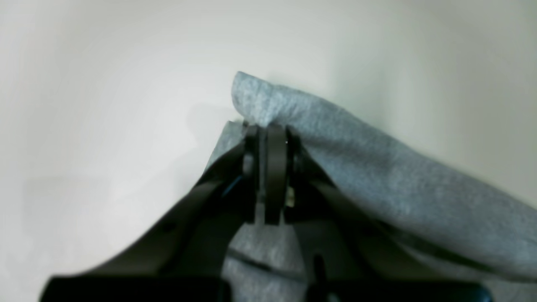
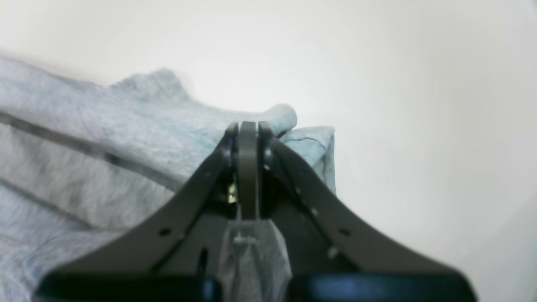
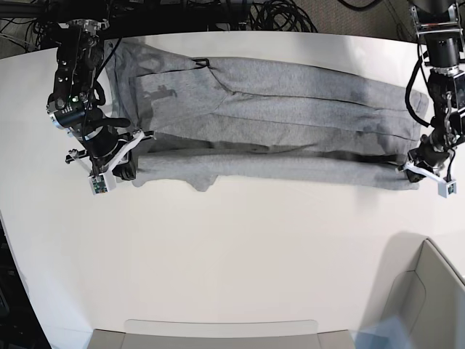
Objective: Fold the T-shirt properly
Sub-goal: 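Lift the hem edge and fold it over toward the first fold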
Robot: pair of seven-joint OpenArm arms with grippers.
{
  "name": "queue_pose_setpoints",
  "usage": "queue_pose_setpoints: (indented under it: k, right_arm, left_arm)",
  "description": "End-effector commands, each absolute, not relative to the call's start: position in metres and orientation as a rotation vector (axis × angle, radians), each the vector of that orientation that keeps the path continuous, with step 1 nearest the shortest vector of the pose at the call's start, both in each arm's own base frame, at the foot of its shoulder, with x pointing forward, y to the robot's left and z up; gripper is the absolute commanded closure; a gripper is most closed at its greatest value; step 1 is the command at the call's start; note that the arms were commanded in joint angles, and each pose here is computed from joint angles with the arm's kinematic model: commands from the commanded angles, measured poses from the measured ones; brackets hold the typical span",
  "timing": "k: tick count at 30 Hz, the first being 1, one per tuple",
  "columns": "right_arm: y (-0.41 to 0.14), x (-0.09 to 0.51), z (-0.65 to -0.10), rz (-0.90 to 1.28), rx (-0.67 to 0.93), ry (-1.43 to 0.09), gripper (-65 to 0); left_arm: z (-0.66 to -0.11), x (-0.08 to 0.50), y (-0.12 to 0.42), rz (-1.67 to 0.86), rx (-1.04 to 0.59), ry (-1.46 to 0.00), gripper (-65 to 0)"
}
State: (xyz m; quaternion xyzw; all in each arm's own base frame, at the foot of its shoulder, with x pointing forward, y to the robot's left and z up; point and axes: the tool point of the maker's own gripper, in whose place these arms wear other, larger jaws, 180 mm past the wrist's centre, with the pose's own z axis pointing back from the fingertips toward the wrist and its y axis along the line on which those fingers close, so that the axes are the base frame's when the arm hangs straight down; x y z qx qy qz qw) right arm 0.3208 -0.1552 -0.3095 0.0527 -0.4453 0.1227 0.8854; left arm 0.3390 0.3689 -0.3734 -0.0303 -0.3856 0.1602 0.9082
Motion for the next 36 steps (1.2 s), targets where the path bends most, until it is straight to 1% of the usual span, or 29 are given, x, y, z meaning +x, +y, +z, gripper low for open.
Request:
queue_pose_setpoints:
  k: [1,4,10,17,19,26,30,33,36]
  right_arm:
    - [-0.154,0.326,-0.292,0.269,0.110,-0.990,0.0]
    - [-0.151,0.318,-0.291,0.277,0.112,-0.988,0.0]
    - [-0.145,0.299,-0.291,0.292,0.116,-0.982,0.0]
    - [-0.142,0.278,-0.301,0.295,0.125,-0.939,0.0]
    - [-0.148,0.271,-0.305,0.276,0.119,-0.924,0.0]
    - [-0.161,0.259,-0.301,0.122,0.244,-0.940,0.0]
    - [-0.163,0.252,-0.302,0.103,0.261,-0.931,0.0]
    - [-0.163,0.246,-0.307,0.100,0.262,-0.913,0.0]
    - [-0.163,0.239,-0.312,0.096,0.264,-0.893,0.0]
  left_arm:
    - [-0.347,0.347,0.386,0.336,-0.034,-0.866,0.0]
    - [-0.352,0.333,0.393,0.370,-0.037,-0.822,0.0]
    - [-0.353,0.320,0.405,0.402,-0.026,-0.799,0.0]
    - [-0.355,0.304,0.394,0.347,-0.014,-0.783,0.0]
    - [-0.356,0.300,0.392,0.337,-0.011,-0.780,0.0]
    - [-0.356,0.296,0.388,0.318,-0.009,-0.777,0.0]
    - [-0.359,0.292,0.388,0.318,-0.007,-0.765,0.0]
    - [-0.347,0.288,0.393,0.316,0.009,-0.794,0.0]
    - [-0.344,0.277,0.396,0.317,0.020,-0.776,0.0]
